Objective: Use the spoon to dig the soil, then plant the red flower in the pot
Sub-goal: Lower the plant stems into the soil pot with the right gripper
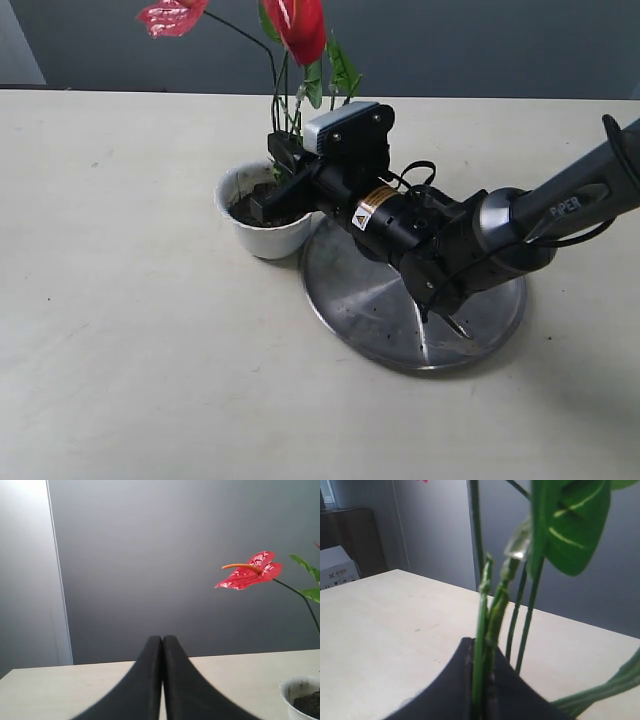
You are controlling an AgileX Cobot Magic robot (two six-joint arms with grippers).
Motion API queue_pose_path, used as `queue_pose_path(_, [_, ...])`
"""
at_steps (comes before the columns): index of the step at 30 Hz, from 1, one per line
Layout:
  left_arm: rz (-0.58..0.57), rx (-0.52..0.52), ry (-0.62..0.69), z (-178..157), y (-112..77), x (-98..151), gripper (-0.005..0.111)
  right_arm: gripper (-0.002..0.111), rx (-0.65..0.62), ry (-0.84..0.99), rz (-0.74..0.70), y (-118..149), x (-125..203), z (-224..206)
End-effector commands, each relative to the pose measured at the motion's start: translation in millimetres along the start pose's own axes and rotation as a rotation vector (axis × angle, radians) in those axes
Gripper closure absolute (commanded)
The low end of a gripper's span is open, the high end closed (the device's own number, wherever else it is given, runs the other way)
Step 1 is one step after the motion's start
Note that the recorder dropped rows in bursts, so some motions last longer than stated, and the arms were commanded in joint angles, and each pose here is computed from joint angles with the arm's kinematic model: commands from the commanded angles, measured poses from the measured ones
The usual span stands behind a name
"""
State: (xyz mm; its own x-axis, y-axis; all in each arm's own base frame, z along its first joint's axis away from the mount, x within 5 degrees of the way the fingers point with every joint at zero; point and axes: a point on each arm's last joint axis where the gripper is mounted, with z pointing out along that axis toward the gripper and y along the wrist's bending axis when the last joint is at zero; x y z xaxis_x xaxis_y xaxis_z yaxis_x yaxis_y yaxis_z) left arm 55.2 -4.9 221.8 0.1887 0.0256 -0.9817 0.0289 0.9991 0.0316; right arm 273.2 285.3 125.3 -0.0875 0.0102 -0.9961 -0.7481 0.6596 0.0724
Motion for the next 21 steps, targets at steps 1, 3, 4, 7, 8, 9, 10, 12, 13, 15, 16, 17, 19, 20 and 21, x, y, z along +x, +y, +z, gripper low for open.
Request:
queue_pose_path(1, [-0.013,0.014,-0.015,-0.2,-1.0,-2.0,0.106,0.108,0.007,0.124,-0.005,-2.7,14.6,-2.1])
queue_pose_path(3, [-0.013,0.014,-0.015,-0.2,-1.0,-2.0,0.106,0.108,0.01,0.145,0.001,-2.9,16.5,-2.3])
queue_pose_path(4, [-0.013,0.014,-0.015,-0.2,-1.0,-2.0,0.106,0.108,0.011,0.153,0.001,-3.0,17.2,-2.4])
queue_pose_path(7, [-0.013,0.014,-0.015,-0.2,-1.0,-2.0,0.106,0.108,0.014,0.182,0.001,-3.3,19.8,-2.9])
queue_pose_path(8, [-0.013,0.014,-0.015,-0.2,-1.0,-2.0,0.106,0.108,0.014,0.184,0.001,-3.3,20.0,-2.9])
queue_pose_path(9, [-0.013,0.014,-0.015,-0.2,-1.0,-2.0,0.106,0.108,0.015,0.194,0.001,-3.4,20.8,-3.1])
queue_pose_path(10, [-0.013,0.014,-0.015,-0.2,-1.0,-2.0,0.106,0.108,0.016,0.198,0.007,-3.4,21.2,-3.2])
queue_pose_path(12, [-0.013,0.014,-0.015,-0.2,-1.0,-2.0,0.106,0.107,0.015,0.206,0.009,-2.6,22.0,-3.3])
queue_pose_path(13, [-0.013,0.014,-0.015,-0.2,-1.0,-2.0,0.106,0.105,0.015,0.206,0.009,-2.6,22.0,-3.3])
queue_pose_path(15, [-0.013,0.014,-0.015,-0.2,-1.0,-2.0,0.106,0.1,0.016,0.213,0.022,-2.5,22.6,-3.4])
queue_pose_path(16, [-0.013,0.014,-0.015,-0.2,-1.0,-2.0,0.106,0.097,0.017,0.215,0.026,-2.5,22.8,-3.4])
queue_pose_path(17, [-0.013,0.014,-0.015,-0.2,-1.0,-2.0,0.106,0.094,0.017,0.221,0.026,-2.6,23.3,-3.6])
queue_pose_path(19, [-0.013,0.014,-0.015,-0.2,-1.0,-2.0,0.106,0.091,0.017,0.221,0.026,-2.6,23.3,-3.6])
queue_pose_path(20, [-0.013,0.014,-0.015,-0.2,-1.0,-2.0,0.106,0.091,0.017,0.221,0.026,-2.6,23.3,-3.6])
queue_pose_path(21, [-0.013,0.014,-0.015,-0.2,-1.0,-2.0,0.106,0.091,0.017,0.221,0.026,-2.6,23.3,-3.6])
